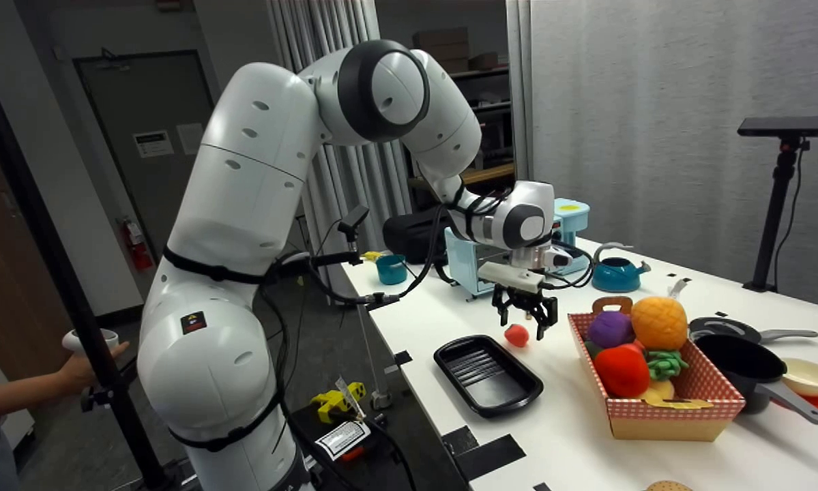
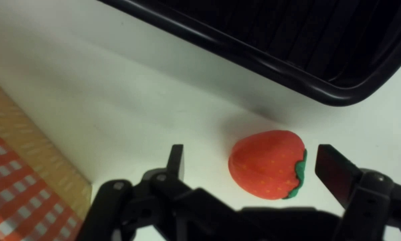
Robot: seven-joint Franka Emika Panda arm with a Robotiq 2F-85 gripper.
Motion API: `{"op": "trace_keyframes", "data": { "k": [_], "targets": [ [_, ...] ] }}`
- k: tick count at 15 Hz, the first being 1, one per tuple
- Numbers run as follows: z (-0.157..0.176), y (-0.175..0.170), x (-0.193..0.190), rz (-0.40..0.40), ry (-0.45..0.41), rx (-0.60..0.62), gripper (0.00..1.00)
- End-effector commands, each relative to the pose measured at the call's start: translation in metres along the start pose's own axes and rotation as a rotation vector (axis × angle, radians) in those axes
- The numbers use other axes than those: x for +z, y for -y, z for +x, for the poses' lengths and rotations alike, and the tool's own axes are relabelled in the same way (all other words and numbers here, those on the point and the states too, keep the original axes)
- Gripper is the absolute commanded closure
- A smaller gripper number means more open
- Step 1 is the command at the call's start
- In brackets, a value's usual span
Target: Put the orange plushie in the box from the table
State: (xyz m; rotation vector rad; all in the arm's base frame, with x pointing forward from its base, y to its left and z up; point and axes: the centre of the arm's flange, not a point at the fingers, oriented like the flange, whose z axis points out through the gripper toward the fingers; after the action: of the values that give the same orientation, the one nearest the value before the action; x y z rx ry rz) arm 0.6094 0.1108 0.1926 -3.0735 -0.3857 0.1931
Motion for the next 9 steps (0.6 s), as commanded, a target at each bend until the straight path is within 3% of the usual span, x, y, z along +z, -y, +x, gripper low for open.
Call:
{"op": "trace_keyframes", "data": {
  "k": [1,4,5,7,8,9],
  "targets": [
    [0.004,0.0,0.012,0.01,-0.006,0.018,0.03],
    [0.008,0.001,0.016,0.014,-0.001,0.022,0.12],
    [0.01,0.001,0.016,0.014,-0.002,0.022,0.22],
    [0.014,0.004,0.015,0.015,-0.004,0.02,0.13],
    [0.016,0.005,0.014,0.014,-0.007,0.017,0.15],
    [0.019,0.007,0.012,0.013,-0.01,0.014,0.11]
  ]
}}
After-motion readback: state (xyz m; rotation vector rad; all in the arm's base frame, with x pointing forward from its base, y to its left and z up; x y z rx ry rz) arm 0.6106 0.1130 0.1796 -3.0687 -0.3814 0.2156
